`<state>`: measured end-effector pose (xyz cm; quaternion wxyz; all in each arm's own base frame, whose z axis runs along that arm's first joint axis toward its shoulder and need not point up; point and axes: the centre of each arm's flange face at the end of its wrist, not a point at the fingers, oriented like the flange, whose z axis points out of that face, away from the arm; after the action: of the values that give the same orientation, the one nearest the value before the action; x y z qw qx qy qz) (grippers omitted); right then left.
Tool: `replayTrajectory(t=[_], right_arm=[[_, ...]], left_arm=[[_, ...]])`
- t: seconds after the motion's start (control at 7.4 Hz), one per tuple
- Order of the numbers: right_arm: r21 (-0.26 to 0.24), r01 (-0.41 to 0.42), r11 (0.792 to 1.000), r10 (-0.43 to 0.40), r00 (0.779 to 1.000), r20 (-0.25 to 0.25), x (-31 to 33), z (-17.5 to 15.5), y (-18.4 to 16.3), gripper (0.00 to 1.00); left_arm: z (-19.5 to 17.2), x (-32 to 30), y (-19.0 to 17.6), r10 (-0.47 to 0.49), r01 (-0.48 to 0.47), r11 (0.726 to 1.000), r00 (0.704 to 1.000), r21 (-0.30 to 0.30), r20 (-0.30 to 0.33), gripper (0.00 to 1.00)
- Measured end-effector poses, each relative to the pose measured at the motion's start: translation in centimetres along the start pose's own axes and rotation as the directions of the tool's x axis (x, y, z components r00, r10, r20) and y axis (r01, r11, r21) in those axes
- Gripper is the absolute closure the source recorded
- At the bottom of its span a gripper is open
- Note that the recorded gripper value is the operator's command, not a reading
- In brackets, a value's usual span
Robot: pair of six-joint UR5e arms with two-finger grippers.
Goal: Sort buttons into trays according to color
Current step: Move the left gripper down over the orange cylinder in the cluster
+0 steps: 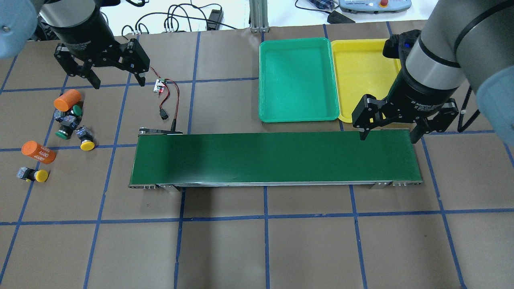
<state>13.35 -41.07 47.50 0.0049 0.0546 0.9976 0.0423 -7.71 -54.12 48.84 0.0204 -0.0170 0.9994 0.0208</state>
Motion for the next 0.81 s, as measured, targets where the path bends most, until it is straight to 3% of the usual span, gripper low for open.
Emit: replayTrajectory(t=[0.54,0.81], right_arm=[[0.002,0.006,1.0,-0.006,1.0,0.003,0.0,-0.1,0.2,0.0],[-0.001,0.005,1.0,-0.005,1.0,0.007,0.0,-0.1,0.3,0.0]], left_arm=[[11.1,-18.4,-5.0,0.015,-0.016,0.999,0.999,-0.048,-0.029,0.0],[17.1,-23.3,-8.1,-0.018,0.017,1.0,1.0,-0.011,-0.013,0.0]])
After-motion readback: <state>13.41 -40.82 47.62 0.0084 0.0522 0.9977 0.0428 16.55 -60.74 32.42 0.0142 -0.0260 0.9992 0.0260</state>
